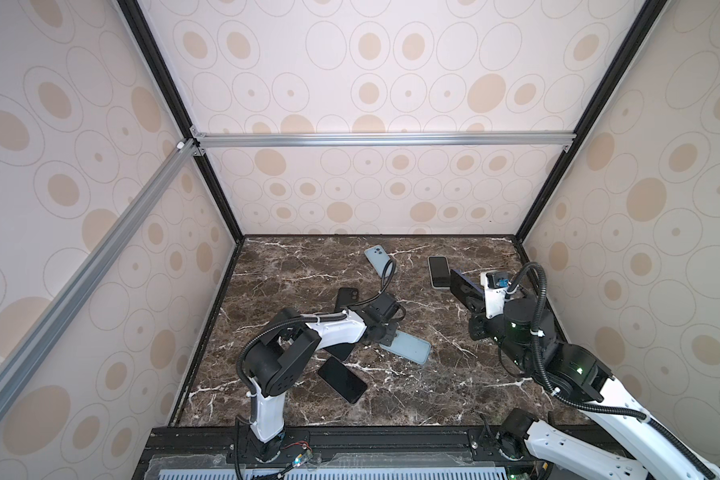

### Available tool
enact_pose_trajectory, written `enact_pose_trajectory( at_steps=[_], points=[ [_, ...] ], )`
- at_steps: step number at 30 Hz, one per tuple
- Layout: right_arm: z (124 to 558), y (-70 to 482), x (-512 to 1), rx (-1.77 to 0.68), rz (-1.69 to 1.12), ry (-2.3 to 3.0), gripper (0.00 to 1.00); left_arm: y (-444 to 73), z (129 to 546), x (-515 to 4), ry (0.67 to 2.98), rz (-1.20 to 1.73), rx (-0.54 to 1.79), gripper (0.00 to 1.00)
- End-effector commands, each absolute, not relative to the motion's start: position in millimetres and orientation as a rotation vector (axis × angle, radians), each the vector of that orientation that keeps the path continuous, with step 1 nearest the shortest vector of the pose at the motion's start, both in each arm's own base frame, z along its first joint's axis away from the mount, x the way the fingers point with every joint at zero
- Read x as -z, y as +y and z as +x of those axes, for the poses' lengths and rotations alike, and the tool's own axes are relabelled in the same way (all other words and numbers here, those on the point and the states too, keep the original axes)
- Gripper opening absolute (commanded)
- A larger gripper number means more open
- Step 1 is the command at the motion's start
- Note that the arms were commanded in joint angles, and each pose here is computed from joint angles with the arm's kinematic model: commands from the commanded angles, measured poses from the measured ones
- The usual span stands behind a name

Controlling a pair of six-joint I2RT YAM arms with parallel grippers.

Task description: Put the phone into the phone case

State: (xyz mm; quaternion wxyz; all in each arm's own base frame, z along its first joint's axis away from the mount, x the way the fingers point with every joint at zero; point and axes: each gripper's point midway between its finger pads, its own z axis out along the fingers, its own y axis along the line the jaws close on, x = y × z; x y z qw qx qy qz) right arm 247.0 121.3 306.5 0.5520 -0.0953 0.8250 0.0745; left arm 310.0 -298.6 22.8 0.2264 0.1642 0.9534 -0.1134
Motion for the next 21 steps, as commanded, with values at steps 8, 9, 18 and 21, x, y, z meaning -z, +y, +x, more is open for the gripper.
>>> enact_pose_trajectory(
  at_steps=[8,9,18,21],
  points=[
    [254.2,150.9,-289.5,-0.319,-0.211,2.041,0.00,-305.6,278.4,-17.9,2.681,0.129,0.680,0.24],
    [252.2,155.5,-280.7,-0.347,-0.212,2.079,0.00,-307.0,276.0,-20.0,2.677,0.117,0.713,0.25],
    [223.5,179.8,-196.8,-0.594,-0.090,2.367,0.00,-311.8,250.8,-28.2,2.691,0.108,0.888,0.28],
    [212.2,179.1,-175.9,-0.623,-0.063,2.445,0.00,-314.6,244.3,-32.3,2.688,0.113,0.946,0.28]
  ],
)
